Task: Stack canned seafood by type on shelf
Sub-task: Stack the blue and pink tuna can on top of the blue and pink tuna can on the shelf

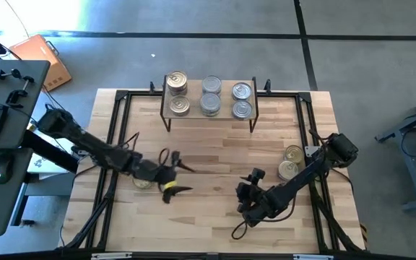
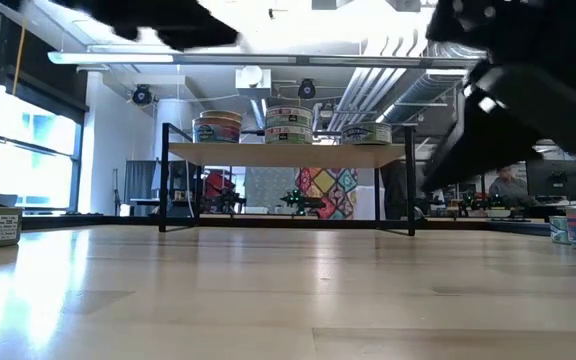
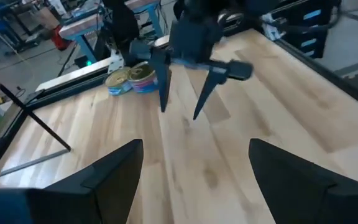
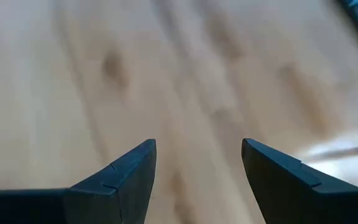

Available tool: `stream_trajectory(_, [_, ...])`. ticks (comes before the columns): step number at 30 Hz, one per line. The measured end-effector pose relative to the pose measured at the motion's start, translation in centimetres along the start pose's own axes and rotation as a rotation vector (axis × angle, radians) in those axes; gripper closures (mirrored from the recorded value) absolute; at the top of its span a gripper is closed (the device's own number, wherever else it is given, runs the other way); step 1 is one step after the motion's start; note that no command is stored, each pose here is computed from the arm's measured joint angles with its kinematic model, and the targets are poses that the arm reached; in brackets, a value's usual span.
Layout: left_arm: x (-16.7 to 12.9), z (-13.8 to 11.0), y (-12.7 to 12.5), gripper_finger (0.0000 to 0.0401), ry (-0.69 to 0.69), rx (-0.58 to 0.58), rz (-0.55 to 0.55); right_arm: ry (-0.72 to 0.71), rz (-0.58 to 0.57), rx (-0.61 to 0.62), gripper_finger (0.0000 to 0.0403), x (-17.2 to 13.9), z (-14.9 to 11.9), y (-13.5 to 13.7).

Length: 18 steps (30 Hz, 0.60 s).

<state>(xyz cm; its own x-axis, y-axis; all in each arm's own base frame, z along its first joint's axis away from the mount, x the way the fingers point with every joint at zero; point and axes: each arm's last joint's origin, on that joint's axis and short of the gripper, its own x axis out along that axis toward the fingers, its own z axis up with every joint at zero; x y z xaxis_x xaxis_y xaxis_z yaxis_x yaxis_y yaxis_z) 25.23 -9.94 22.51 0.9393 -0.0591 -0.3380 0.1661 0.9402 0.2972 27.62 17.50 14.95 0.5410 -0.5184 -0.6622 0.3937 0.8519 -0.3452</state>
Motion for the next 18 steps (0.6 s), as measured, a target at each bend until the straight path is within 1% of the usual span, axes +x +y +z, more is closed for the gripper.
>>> stream_trajectory(3, [-2.3, 0.6, -1.5, 0.0117, -0.006, -0.008, -0.008, 0.096, 0.073, -0.029, 0.0172, 1.2, -1.3, -0.4])
stream_trajectory(5, [-3.8, 0.8, -2.3, 0.0117, -0.011, -0.021, -0.010, 0.139, 0.097, -0.018, 0.0172, 2.1, -2.2, -0.7])
stream_trajectory(9, [-6.3, -0.3, -3.7, 0.0117, -0.015, -0.024, 0.031, 0.170, 0.115, 0.008, 0.0172, 3.0, -2.7, -1.7])
stream_trajectory(11, [-7.0, -1.6, -4.0, 0.0117, -0.016, -0.068, 0.061, 0.194, 0.134, 0.001, 0.0172, 3.0, -2.4, -2.2])
stream_trajectory(14, [-7.4, -3.6, -4.4, 0.0117, -0.012, -0.166, 0.070, 0.216, 0.133, -0.050, 0.0172, 2.2, -1.6, -3.3])
stream_trajectory(16, [-7.5, -4.7, -4.6, 0.0117, -0.005, -0.226, 0.077, 0.200, 0.165, -0.032, 0.0172, 1.1, -0.3, -4.0])
stream_trajectory(18, [-7.5, -5.7, -4.7, 0.0117, 0.015, -0.260, 0.104, 0.231, 0.183, -0.019, 0.0172, -0.2, 0.5, -5.3])
